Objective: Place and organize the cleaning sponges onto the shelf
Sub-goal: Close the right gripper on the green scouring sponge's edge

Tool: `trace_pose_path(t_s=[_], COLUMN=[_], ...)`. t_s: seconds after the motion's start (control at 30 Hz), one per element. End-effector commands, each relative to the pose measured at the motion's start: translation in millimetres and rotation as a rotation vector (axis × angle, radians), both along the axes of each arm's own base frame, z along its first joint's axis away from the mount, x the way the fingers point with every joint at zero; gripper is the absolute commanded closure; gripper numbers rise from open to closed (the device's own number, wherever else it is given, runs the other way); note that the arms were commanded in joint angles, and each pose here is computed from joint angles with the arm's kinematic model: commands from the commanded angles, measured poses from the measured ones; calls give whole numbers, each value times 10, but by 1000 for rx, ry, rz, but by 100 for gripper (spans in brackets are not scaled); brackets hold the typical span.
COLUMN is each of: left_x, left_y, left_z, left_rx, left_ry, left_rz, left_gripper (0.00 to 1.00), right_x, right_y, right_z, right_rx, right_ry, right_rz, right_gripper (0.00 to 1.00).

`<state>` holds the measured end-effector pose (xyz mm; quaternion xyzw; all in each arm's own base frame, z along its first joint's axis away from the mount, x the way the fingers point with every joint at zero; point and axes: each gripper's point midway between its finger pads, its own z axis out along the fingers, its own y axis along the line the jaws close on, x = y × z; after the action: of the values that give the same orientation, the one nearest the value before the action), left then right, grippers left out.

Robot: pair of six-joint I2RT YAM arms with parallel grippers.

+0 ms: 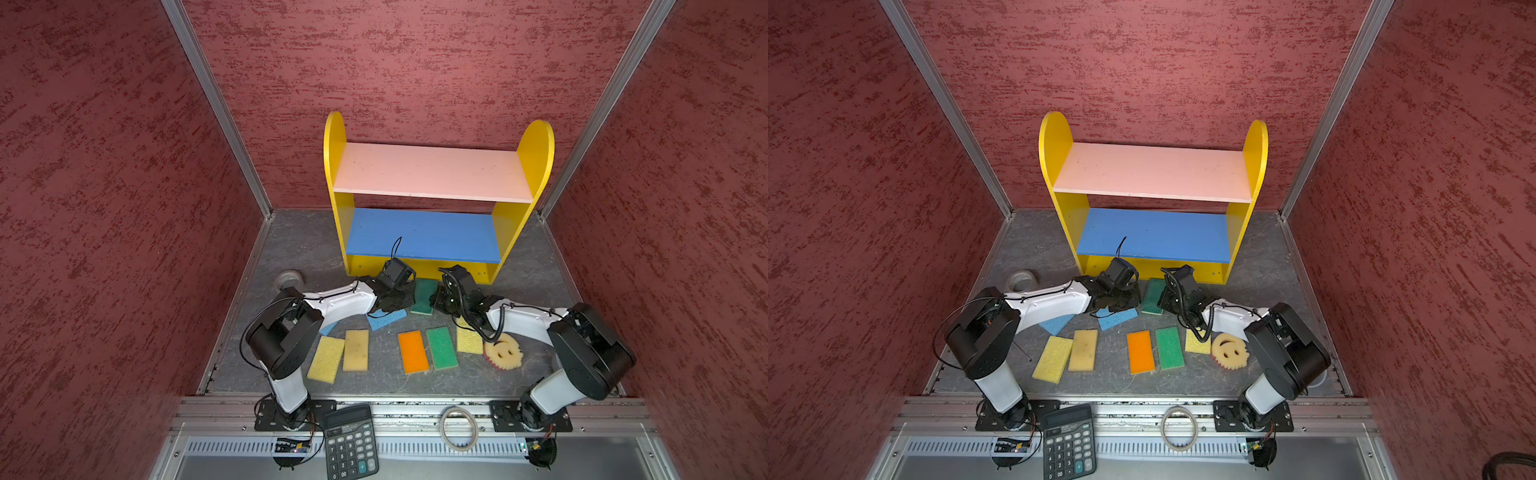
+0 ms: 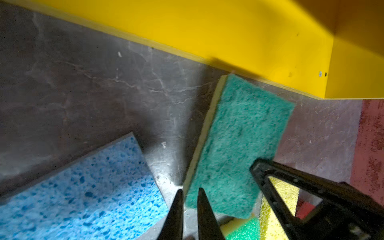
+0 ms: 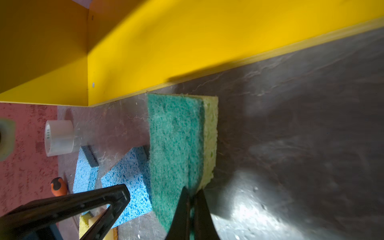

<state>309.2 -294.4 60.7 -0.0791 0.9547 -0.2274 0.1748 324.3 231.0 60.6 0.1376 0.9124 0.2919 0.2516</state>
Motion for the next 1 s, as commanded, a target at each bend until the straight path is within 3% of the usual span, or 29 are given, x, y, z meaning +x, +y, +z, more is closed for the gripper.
trace_pose_path(t_s=[0.0, 0.3, 0.67, 0.7, 0.83, 0.97], left_x=[-62, -191, -27, 9, 106, 110], left_y=[93, 572, 1258, 1243, 958, 682], left_z=[-17, -436, -190, -98, 344, 696], left_rx=[34, 122, 190, 174, 19, -119], left_ry=[0, 125, 58, 34, -69, -157], left_rz=[2, 119, 239, 237, 173, 116], left_gripper=[99, 100, 100, 97, 65, 47], right_x=[119, 162, 161, 162, 159, 129], right_y=[-125, -93, 256, 309, 519, 752], right_z=[178, 253, 290, 326, 476, 600], right_rx=[-71, -71, 20, 35, 104, 205], right_ry=[-67, -84, -97, -113, -162, -187], right_rz=[-38, -25, 121, 141, 209, 289], right_gripper=[100, 100, 100, 100, 100, 100])
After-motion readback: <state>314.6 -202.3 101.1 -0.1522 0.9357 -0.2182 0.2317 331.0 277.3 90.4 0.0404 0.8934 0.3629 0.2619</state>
